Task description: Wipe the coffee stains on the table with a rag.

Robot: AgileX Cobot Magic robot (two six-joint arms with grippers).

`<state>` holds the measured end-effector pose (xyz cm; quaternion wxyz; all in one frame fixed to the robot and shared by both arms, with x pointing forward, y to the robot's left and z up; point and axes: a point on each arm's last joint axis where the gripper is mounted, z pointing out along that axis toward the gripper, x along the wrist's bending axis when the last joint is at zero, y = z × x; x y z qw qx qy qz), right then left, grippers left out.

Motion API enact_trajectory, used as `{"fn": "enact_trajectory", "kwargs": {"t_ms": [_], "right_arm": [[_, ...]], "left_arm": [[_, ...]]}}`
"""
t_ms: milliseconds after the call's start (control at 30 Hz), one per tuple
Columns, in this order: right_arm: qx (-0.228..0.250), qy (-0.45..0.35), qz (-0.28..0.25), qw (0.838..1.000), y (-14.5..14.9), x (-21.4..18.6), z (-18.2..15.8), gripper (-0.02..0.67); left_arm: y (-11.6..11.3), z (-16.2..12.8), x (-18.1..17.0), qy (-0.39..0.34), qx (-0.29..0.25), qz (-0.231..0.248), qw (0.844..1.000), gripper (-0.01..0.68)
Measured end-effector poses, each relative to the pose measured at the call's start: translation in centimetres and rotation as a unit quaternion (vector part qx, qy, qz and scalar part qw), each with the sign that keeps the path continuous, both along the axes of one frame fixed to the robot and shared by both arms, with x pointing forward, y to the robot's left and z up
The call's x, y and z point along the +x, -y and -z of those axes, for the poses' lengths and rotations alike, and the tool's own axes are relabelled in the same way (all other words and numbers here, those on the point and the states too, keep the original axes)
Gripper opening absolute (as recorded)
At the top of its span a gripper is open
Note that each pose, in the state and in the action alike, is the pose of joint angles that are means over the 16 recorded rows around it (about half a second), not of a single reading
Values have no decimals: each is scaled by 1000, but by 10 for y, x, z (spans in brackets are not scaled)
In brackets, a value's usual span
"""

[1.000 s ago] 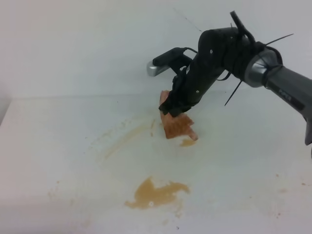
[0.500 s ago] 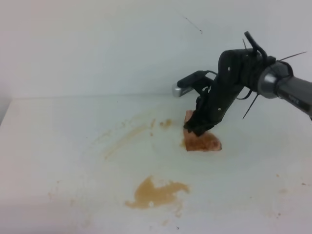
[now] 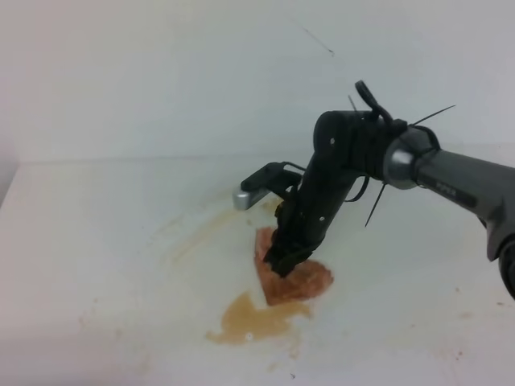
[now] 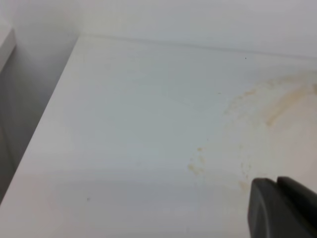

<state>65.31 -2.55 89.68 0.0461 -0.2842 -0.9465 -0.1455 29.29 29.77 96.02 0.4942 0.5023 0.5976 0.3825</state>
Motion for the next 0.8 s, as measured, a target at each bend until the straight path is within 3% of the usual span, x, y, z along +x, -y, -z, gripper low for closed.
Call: {"fn": "enact_trajectory", "kwargs": {"t_ms": [433,800], "right_arm": [[10,-48,-73,996,-67,-61,1,32],[-13,-66,-58,996,-69,-73,3,31]], "left_arm": [[0,0,0,0,0,0,1000,-3],[0,0,0,0,0,0,1000,-2]]}}
